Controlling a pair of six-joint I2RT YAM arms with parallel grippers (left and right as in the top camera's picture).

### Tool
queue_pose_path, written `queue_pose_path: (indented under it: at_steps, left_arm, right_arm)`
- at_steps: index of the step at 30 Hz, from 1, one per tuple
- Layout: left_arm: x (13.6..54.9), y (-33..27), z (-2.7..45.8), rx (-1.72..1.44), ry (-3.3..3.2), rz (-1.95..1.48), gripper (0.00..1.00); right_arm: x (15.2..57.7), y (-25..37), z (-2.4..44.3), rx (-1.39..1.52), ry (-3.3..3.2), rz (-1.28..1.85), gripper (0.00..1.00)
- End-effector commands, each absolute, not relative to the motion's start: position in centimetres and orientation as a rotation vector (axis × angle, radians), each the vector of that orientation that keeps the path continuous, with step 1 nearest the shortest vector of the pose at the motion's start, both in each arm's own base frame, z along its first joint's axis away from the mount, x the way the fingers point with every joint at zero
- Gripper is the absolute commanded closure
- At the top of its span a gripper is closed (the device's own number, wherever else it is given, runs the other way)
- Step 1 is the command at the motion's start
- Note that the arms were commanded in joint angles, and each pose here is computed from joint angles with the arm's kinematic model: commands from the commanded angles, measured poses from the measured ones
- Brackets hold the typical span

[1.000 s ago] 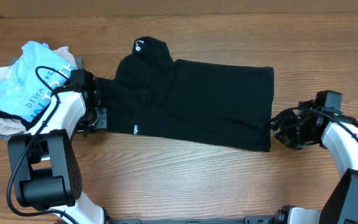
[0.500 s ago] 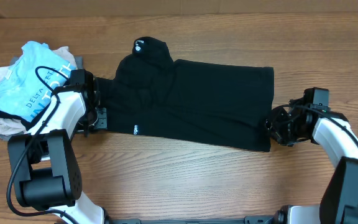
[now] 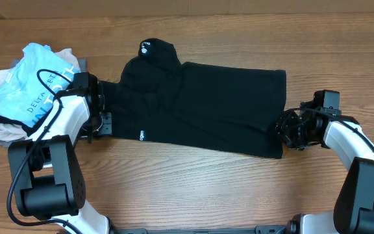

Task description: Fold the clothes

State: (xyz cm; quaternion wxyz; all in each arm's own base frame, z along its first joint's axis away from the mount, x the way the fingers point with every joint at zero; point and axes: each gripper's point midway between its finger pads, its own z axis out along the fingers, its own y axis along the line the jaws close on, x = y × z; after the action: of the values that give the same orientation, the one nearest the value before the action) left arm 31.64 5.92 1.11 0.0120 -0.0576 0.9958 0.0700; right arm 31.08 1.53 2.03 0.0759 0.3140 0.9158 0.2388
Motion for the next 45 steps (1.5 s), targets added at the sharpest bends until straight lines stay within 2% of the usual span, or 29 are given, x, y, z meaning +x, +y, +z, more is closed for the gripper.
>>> queue_pose_path:
  at_steps: [1, 8, 13, 15, 17, 19, 27, 34, 45]
  left_arm:
    - [31.8, 5.9, 1.0, -0.216, 3.103, 0.203, 0.96]
    - [31.7, 5.9, 1.0, -0.216, 3.105, 0.203, 0.96]
    - [31.6, 5.9, 1.0, -0.216, 3.108, 0.203, 0.96]
    - [31.6, 5.9, 1.0, -0.216, 3.108, 0.203, 0.96]
    - [31.6, 5.9, 1.0, -0.216, 3.108, 0.203, 0.96]
    - [31.6, 5.9, 1.0, -0.216, 3.108, 0.203, 0.96]
    - [31.6, 5.9, 1.0, -0.216, 3.108, 0.204, 0.96]
    - [31.6, 5.9, 1.0, -0.215, 3.108, 0.205, 0.96]
    - [31.7, 5.9, 1.0, -0.216, 3.106, 0.206, 0.96]
  right_arm:
    - [31.2, 1.4, 1.8, 0.943, 2.742, 0.695, 0.57]
    - [31.5, 0.9, 1.7, 0.971, 2.726, 0.662, 0.64]
    - [31.6, 0.8, 1.6, 0.971, 2.724, 0.648, 0.76]
    - [31.1, 0.6, 1.3, 0.983, 2.738, 0.622, 0.75]
    - [30.9, 0.6, 0.9, 0.983, 2.737, 0.623, 0.66]
    - [30.7, 0.7, 0.6, 0.984, 2.736, 0.624, 0.66]
    - [31.8, 1.0, 1.6, 0.967, 2.69, 0.713, 0.96]
    - [34.3, -0.6, 4.6, 0.963, 2.59, 0.754, 0.96]
    - [37.2, -1.2, 6.2, 0.922, 2.46, 0.782, 0.96]
